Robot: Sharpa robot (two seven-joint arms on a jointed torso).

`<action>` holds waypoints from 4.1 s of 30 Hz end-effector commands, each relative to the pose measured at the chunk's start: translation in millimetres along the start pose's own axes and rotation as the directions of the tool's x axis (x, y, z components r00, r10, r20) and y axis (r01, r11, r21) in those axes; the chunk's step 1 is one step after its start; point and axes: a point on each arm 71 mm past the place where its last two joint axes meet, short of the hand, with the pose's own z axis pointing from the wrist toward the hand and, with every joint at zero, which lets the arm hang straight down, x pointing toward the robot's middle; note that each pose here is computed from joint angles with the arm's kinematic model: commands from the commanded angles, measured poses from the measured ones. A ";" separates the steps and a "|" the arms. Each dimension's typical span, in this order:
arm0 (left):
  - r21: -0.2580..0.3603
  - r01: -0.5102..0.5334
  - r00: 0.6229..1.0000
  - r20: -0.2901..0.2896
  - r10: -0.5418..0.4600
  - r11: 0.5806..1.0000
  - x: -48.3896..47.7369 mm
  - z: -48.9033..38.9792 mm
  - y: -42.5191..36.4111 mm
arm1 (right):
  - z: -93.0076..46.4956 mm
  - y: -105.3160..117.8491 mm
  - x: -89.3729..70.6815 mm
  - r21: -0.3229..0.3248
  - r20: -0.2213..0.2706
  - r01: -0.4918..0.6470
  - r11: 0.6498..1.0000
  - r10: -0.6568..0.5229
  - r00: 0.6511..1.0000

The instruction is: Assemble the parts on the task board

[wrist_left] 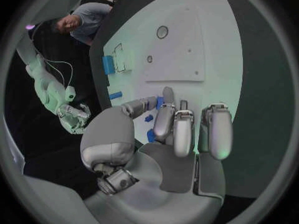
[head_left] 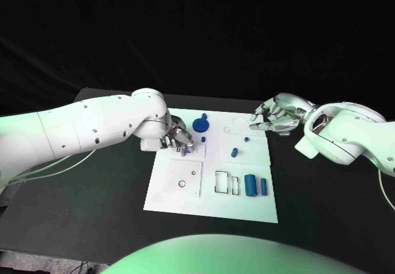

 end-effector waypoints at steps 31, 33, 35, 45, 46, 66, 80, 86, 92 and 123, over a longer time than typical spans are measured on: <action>0.022 -0.006 1.000 -0.028 0.006 1.000 -0.9 -7.4 -0.1 | 0.2 -1.7 4.4 0.000 -0.032 0.011 1.000 -0.011 0.999; 0.023 -0.007 0.999 -0.037 0.008 1.000 -1.0 -7.2 0.0 | 0.1 -1.7 4.5 0.000 -0.032 0.011 1.000 -0.011 0.999; 0.023 -0.008 0.999 -0.048 0.009 1.000 -0.9 -7.0 0.0 | 0.2 -1.6 4.5 0.000 -0.032 0.011 1.000 -0.011 0.999; 0.040 0.010 0.989 -0.145 -0.004 0.999 -3.2 -7.7 0.2 | 0.4 -1.5 4.7 0.000 -0.032 0.011 1.000 -0.011 0.999; 0.043 0.013 0.988 -0.152 -0.007 0.999 -4.2 -8.3 -0.2 | 0.5 -1.5 4.7 0.000 -0.032 0.011 1.000 -0.011 0.999; 0.072 0.059 0.967 -0.253 -0.039 0.996 -19.7 -7.5 -13.9 | 1.1 -0.8 5.2 -0.001 -0.033 0.012 1.000 -0.012 0.999; 0.032 0.036 0.970 -0.242 -0.027 0.999 -29.4 0.7 -12.9 | 1.1 -1.0 5.0 0.000 -0.031 0.012 1.000 -0.011 0.999; 0.017 0.014 0.974 -0.227 -0.009 1.000 -29.5 2.4 -12.8 | 0.9 -0.8 4.8 -0.002 -0.028 0.011 1.000 -0.011 1.000; 0.000 -0.006 0.978 -0.208 0.006 1.000 -29.5 4.0 -11.5 | 0.9 -0.4 4.9 -0.005 -0.027 0.010 1.000 -0.011 1.000; -0.035 -0.023 0.983 -0.183 0.017 0.999 -22.5 11.6 -5.8 | 1.1 0.4 5.1 -0.011 -0.027 0.010 1.000 -0.011 1.000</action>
